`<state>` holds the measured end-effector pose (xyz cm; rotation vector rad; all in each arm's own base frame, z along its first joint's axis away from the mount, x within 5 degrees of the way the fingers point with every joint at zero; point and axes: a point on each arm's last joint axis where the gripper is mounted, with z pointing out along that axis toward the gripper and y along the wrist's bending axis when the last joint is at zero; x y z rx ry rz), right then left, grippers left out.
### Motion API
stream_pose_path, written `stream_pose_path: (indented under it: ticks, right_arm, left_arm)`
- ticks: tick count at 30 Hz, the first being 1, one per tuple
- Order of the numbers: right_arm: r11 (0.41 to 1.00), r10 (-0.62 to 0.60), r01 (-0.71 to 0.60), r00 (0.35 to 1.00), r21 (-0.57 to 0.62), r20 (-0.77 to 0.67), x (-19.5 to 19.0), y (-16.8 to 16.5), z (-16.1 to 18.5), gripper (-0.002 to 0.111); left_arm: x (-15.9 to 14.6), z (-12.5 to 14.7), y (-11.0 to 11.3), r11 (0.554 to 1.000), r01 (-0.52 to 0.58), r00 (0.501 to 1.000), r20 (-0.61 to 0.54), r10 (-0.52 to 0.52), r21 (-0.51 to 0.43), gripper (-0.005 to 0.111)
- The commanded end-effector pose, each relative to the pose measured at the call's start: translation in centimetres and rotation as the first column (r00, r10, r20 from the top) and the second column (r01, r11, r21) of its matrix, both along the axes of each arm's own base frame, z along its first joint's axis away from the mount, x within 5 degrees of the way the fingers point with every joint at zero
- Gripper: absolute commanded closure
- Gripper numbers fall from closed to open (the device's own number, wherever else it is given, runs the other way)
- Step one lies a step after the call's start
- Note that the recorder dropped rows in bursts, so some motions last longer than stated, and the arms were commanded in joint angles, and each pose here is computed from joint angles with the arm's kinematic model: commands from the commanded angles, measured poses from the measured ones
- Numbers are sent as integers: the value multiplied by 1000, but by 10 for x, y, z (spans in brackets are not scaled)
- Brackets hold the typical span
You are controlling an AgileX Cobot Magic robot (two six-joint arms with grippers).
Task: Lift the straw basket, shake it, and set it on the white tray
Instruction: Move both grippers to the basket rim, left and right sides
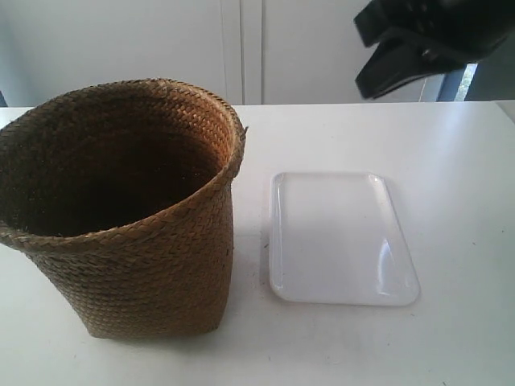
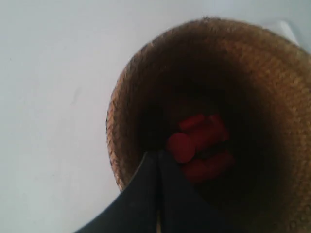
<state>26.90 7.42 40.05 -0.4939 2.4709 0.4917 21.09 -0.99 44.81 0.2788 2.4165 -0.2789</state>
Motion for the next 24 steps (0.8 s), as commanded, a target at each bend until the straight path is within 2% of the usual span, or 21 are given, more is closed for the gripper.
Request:
stream_pose_path:
  ticks: [1,4,10,14,15,16,17,18,19,21,24]
  right_arm:
    - [999,40,-38,995,28,-87,1,16,-9,108]
    - [997,65,-62,994,42,-91,-1,24,-9,108]
    - [974,125,-118,992,194,-25,1,38,-1,106]
    - [958,145,-139,989,252,-9,3,43,1,74]
    - [956,146,-137,989,258,-16,5,44,-1,62]
    - [956,150,-139,988,260,-24,7,45,-3,56]
    - [950,152,-135,987,281,-42,11,48,-7,50]
    - [946,156,-133,986,296,-55,13,49,-9,47]
    - [943,157,-127,985,306,-75,18,51,-14,45]
    - [945,155,-120,983,305,-96,23,53,-21,44]
    - [946,157,-110,978,305,-135,32,55,-32,44]
  left_arm:
    - [-1,-7,1,1000,25,995,-102,-23,16,107]
    - [0,-8,0,1000,10,994,-110,-11,-5,107]
    - [14,-15,-4,997,33,988,-145,-44,-75,107]
    - [15,-15,-5,995,38,988,-147,-51,-91,102]
    - [15,-18,-5,995,41,986,-155,-54,-90,92]
    - [15,-20,-5,995,44,985,-162,-58,-89,85]
    - [16,-26,-5,996,54,982,-178,-66,-74,70]
    - [16,-30,-4,996,50,980,-191,-62,-68,61]
    - [16,-36,-3,997,47,975,-214,-60,-65,46]
    - [18,-42,-3,997,41,973,-224,-56,-68,36]
    - [22,-49,-2,997,21,979,-202,-35,-70,33]
